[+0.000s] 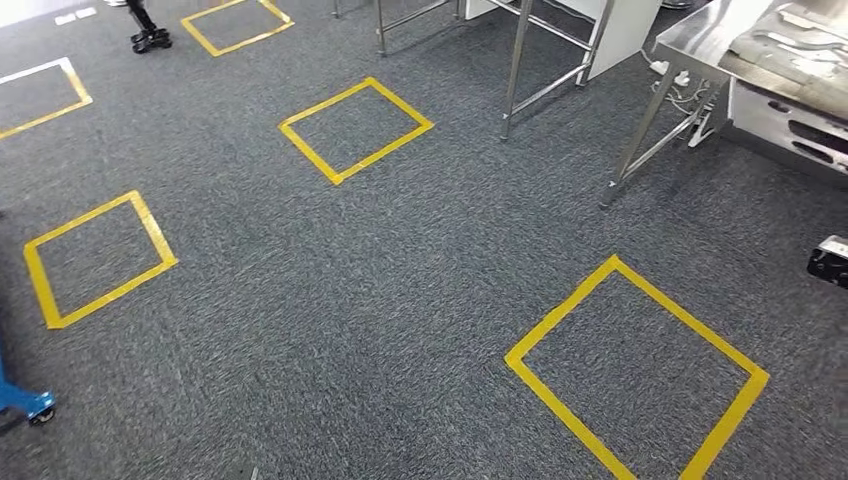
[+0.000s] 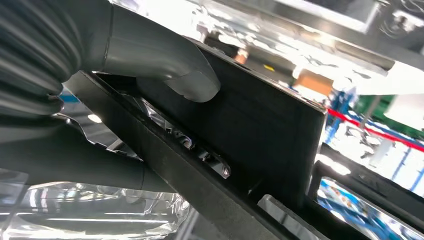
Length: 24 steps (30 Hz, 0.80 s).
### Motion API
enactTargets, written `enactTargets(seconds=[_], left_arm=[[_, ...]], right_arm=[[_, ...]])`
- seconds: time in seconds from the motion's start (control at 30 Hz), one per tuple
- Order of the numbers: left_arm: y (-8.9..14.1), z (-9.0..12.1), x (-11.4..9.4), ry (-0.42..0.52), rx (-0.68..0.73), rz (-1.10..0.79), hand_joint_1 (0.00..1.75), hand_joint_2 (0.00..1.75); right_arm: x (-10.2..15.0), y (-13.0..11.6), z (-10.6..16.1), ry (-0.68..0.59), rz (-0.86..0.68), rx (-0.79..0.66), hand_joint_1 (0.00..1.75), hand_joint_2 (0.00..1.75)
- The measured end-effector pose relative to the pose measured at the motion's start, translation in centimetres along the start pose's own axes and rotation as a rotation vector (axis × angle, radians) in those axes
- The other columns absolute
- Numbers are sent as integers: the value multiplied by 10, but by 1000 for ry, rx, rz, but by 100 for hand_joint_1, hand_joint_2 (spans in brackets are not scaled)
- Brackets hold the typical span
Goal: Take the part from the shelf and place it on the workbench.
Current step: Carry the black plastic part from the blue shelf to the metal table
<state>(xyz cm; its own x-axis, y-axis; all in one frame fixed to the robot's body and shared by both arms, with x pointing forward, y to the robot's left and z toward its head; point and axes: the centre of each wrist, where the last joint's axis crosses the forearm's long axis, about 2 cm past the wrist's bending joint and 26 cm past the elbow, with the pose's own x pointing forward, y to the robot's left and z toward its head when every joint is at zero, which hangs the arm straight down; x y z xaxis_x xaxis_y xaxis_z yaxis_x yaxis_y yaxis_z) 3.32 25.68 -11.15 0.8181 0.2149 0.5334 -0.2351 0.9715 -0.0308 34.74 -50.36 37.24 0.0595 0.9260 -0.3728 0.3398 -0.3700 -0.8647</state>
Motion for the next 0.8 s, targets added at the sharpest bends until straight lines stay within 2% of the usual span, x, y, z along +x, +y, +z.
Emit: enactTargets(seconds=[0.27,0.43,0.57,0.8], left_arm=[[3,2,-4,12,18,-1,0,0],[-1,0,0,0,16,2,0,0],[-3,2,-3,6,11,5,0,0],[0,1,-2,-4,13,4,0,0]], right_arm=[[13,12,-3,-19,-22,35,175,175],[10,7,-8,-10,-14,21,175,175],[18,17,-10,-27,-21,53,175,175],[17,13,-19,-18,-23,45,175,175]])
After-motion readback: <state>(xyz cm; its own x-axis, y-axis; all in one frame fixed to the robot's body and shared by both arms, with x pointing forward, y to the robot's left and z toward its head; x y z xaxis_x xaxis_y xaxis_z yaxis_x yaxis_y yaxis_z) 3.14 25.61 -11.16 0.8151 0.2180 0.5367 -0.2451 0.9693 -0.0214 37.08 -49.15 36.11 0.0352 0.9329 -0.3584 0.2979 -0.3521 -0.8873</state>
